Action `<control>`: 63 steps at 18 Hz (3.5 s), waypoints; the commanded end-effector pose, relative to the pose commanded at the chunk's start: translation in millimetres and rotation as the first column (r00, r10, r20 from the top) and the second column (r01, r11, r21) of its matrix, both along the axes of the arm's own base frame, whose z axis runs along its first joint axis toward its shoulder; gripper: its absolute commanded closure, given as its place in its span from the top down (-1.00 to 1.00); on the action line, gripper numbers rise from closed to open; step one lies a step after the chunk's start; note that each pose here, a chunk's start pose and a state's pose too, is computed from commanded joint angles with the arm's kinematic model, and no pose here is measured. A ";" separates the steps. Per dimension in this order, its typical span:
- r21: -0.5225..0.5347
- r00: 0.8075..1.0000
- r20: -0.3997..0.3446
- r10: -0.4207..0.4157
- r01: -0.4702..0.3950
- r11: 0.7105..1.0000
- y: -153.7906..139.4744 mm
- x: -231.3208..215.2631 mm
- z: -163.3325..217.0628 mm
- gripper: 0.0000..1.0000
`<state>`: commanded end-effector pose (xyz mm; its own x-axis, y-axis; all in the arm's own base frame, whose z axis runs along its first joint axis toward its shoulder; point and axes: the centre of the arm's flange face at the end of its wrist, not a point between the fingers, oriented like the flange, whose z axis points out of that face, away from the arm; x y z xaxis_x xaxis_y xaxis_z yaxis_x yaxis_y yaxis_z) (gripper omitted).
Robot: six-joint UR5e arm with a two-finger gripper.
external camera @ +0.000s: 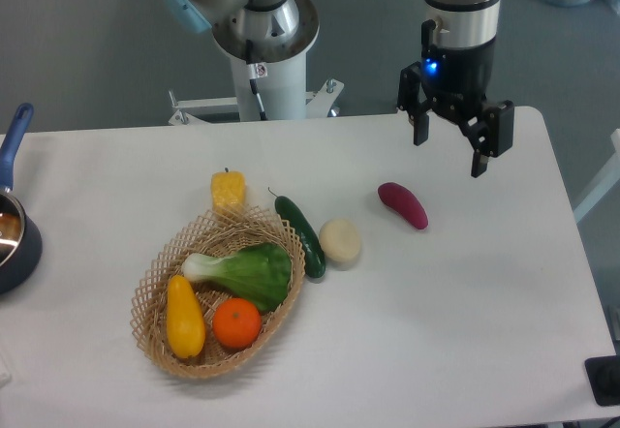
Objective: Pick up the mango from the basket
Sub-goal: 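Move the open gripper over the wicker basket toward the yellow mango, then lower the gripper into the basket around the yellow mango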
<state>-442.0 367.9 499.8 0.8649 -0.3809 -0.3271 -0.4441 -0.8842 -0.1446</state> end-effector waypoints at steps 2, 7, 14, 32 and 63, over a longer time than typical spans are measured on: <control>-0.002 1.000 -0.001 -0.001 0.001 1.000 1.0 1.1 -2.4 1.00; 0.003 1.000 -0.002 0.014 -0.014 1.000 3.6 2.9 -1.7 1.00; 0.044 0.999 -0.004 0.046 -0.046 0.998 5.0 8.7 -34.1 1.00; 0.111 0.924 0.115 0.366 -0.378 0.919 126.5 81.4 -98.7 1.00; -0.070 0.658 0.374 0.653 -0.683 0.727 282.9 238.1 -221.7 1.00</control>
<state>-203.8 650.8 278.1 0.9330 0.3567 0.0482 0.3575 -0.9031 -0.2380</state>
